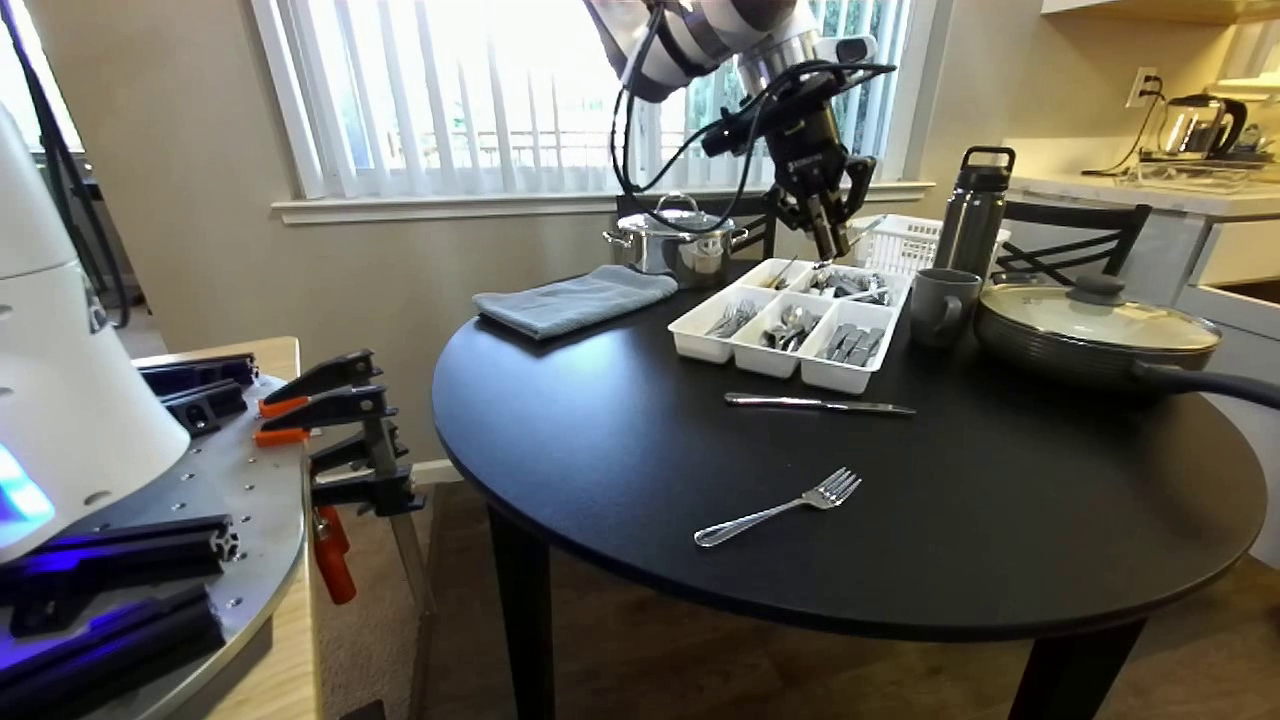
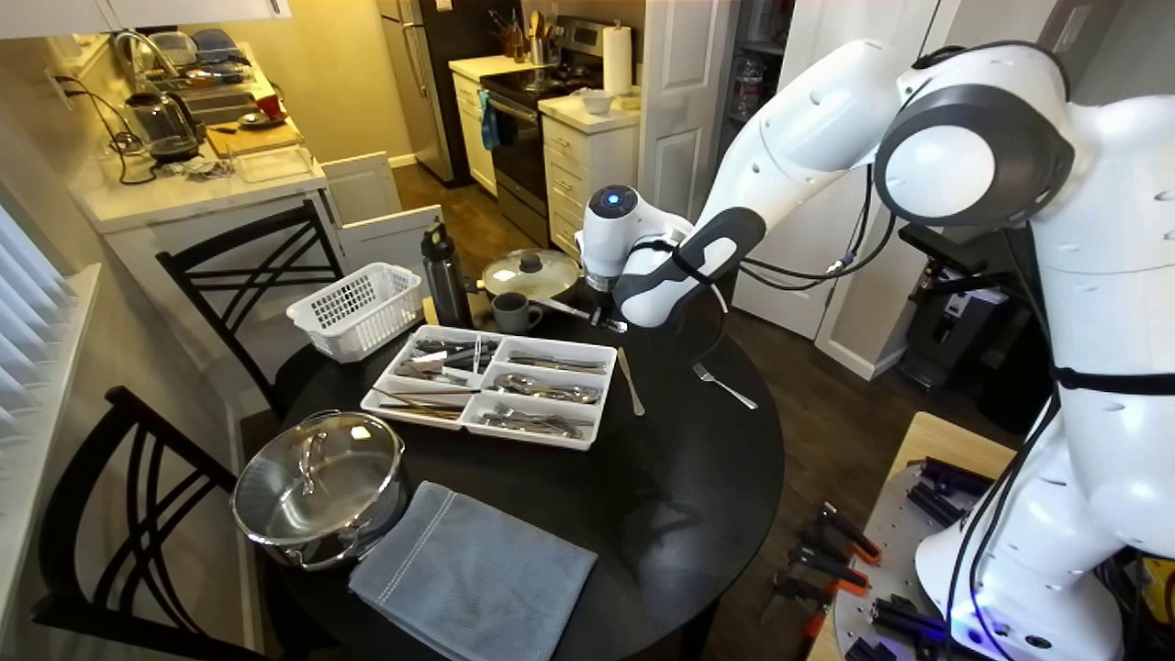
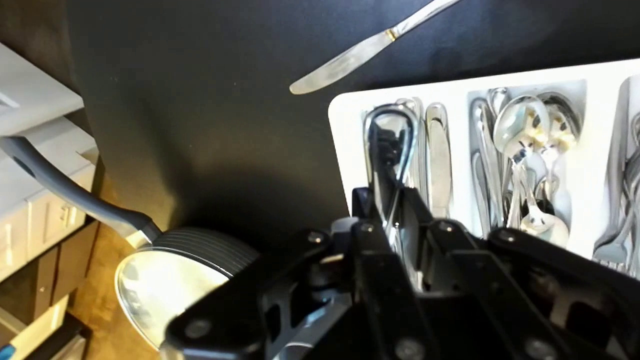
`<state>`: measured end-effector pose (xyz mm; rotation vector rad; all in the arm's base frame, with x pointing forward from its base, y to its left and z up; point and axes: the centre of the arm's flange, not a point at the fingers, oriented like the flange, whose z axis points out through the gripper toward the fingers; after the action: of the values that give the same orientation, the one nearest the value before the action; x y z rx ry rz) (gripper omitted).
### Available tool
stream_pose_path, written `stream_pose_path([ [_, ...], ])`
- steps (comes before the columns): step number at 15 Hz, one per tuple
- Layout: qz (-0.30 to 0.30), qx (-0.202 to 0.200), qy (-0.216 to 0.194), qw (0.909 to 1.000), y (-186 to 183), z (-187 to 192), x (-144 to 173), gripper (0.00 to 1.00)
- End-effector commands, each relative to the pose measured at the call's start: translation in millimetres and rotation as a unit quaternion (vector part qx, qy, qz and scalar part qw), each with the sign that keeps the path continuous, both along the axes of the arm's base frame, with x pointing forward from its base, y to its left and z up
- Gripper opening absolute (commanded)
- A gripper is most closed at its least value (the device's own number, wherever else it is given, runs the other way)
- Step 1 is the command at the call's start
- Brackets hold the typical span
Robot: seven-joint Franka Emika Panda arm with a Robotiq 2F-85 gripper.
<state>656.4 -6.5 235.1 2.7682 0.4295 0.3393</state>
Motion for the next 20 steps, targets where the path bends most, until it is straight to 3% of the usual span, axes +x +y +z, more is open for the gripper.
stream_pose_path([
  [1, 0.097, -0.006, 0.022, 0.995, -12.5, -14.9, 34.9, 0.04],
  [6, 0.18, -0.01, 0.055, 0.982, -23.6, -41.8, 51.0, 0.04],
  [11, 0.205, -0.007, 0.08, 0.9754, -32.3, -70.5, 60.2, 0.04],
  [20, 0.175, 0.018, 0.071, 0.9818, -27.2, -86.8, 80.5, 0.04],
])
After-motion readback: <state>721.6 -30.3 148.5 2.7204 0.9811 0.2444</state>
